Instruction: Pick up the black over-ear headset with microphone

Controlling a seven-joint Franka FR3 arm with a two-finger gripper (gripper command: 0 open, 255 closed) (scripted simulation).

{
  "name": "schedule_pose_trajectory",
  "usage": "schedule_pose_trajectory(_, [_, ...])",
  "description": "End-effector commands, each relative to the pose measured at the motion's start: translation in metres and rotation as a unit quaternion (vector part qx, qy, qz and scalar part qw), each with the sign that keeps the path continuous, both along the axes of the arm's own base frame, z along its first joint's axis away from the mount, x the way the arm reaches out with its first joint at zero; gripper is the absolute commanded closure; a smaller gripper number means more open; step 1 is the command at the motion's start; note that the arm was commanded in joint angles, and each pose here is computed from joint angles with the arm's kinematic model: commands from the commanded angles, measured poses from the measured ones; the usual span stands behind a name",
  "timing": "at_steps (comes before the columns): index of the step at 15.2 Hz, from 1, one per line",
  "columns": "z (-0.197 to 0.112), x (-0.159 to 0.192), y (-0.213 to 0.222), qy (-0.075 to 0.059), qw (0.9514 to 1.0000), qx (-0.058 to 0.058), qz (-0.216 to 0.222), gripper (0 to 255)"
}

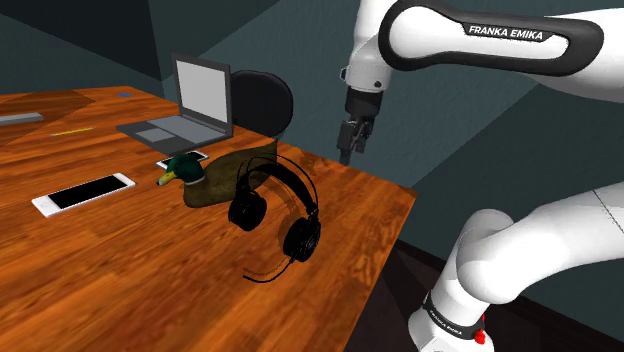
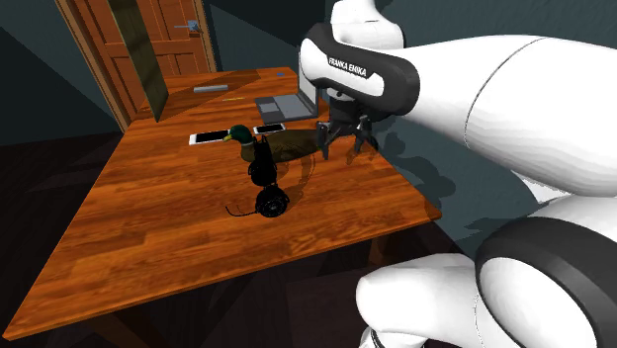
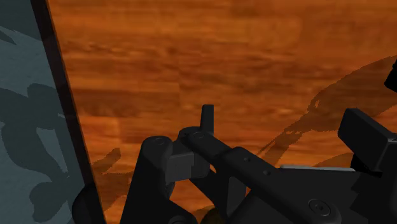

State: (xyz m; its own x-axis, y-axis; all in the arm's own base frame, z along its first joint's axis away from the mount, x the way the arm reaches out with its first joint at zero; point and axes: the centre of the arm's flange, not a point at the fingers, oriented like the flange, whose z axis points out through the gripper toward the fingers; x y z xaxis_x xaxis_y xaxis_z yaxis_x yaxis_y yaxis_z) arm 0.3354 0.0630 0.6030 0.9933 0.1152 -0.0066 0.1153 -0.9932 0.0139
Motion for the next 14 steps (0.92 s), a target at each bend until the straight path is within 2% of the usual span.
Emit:
schedule_pose_trajectory(1, [0.006, 0.009, 0.027, 0.0, 1.0, -0.002, 0.0, 0])
schedule_pose_trajectory(14, [0.047, 0.056, 0.191, 0.002, 0.9999, -0.014, 0.003, 0])
